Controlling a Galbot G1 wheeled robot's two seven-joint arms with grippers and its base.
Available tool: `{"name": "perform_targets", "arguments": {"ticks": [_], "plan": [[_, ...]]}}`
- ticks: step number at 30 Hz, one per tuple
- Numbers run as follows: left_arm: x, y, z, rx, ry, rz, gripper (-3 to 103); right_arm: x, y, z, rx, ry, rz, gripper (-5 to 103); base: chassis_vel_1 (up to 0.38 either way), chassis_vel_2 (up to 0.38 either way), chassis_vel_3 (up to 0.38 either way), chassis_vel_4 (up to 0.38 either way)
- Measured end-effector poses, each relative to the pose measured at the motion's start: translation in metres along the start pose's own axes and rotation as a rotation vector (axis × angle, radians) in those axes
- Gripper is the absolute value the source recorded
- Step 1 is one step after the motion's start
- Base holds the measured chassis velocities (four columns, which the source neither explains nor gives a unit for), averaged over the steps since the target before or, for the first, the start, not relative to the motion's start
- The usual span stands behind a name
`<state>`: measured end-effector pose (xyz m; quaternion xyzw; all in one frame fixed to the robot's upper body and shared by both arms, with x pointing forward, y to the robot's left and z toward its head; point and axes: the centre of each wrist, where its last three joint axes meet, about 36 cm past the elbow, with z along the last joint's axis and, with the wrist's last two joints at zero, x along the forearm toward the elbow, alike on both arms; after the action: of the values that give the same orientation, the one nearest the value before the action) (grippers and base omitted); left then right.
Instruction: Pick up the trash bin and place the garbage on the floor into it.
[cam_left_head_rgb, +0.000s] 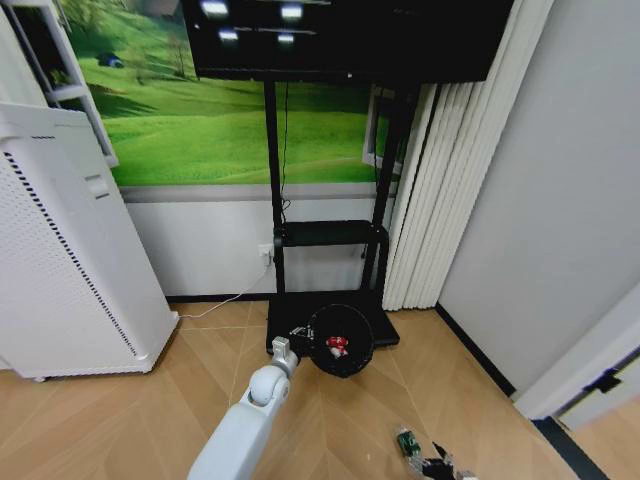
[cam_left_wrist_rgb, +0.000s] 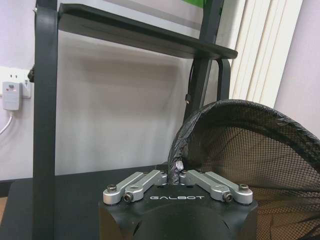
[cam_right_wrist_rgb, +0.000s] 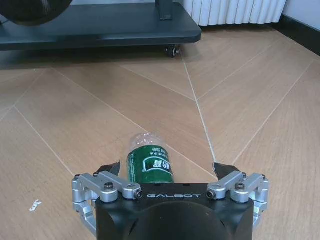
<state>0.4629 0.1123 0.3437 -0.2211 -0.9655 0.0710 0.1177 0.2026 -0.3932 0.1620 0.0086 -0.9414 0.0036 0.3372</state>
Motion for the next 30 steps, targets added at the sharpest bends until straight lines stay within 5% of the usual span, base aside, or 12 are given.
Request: {"name": "perform_targets", "arguments": {"ticks": [30], "plan": [[0.001, 0.004, -0.004, 0.003, -0.008, -0.002, 4, -0.018, 0.01, 0.032, 0.056, 0.073, -0.011, 96, 0.0, 0.0, 0.0, 0.0]]}}
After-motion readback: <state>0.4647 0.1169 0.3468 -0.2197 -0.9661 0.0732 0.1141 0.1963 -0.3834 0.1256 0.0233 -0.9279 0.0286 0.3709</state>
